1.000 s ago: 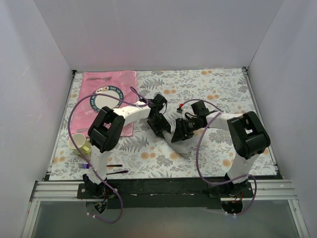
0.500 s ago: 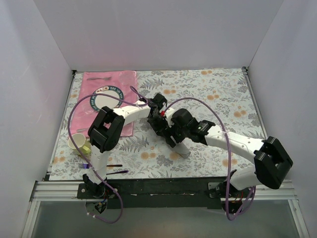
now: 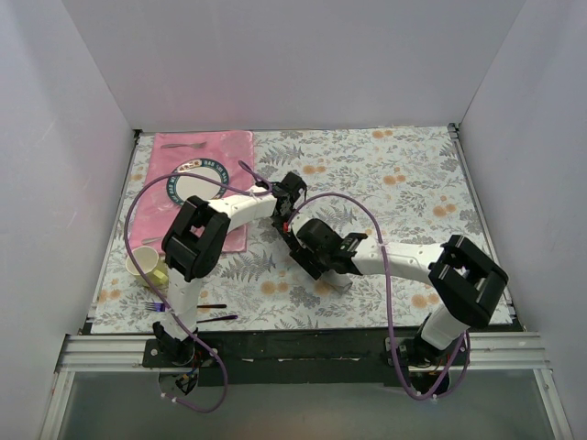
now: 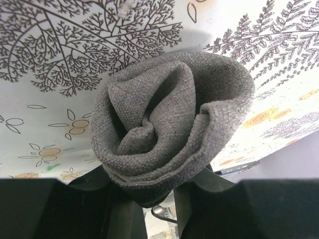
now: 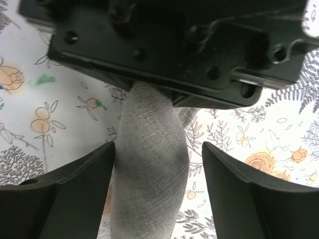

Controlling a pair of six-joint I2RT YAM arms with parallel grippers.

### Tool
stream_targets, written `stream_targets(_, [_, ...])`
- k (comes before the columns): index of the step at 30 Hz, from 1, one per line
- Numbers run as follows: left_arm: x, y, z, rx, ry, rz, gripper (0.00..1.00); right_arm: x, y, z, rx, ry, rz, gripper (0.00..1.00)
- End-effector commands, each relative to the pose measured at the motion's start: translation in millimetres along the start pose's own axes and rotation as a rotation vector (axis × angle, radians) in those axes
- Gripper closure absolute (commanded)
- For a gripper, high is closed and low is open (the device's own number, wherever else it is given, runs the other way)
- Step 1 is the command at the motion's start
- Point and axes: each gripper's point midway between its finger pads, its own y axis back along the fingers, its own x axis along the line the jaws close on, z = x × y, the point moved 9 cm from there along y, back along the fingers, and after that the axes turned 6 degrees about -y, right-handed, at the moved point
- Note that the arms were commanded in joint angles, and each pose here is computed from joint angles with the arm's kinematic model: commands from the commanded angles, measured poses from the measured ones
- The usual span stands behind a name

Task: Fold the napkin, place the utensils inside, and roll it up
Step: Roll the napkin with the utensil

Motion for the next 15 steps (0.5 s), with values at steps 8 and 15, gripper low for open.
stream_targets(8, [-2.6,30.0,0.2,-0.019,-0.007,-0.083,0.56,3.3,-10.2,-2.8,-0.032,-0.061,-0.022,0.60])
stream_targets(15, [0.7,55.8,16.0,-0.126,-0.039,-0.112,0.29,-2.1,-3.8,-1.5,-0.043,-0.171,0.089,0.66])
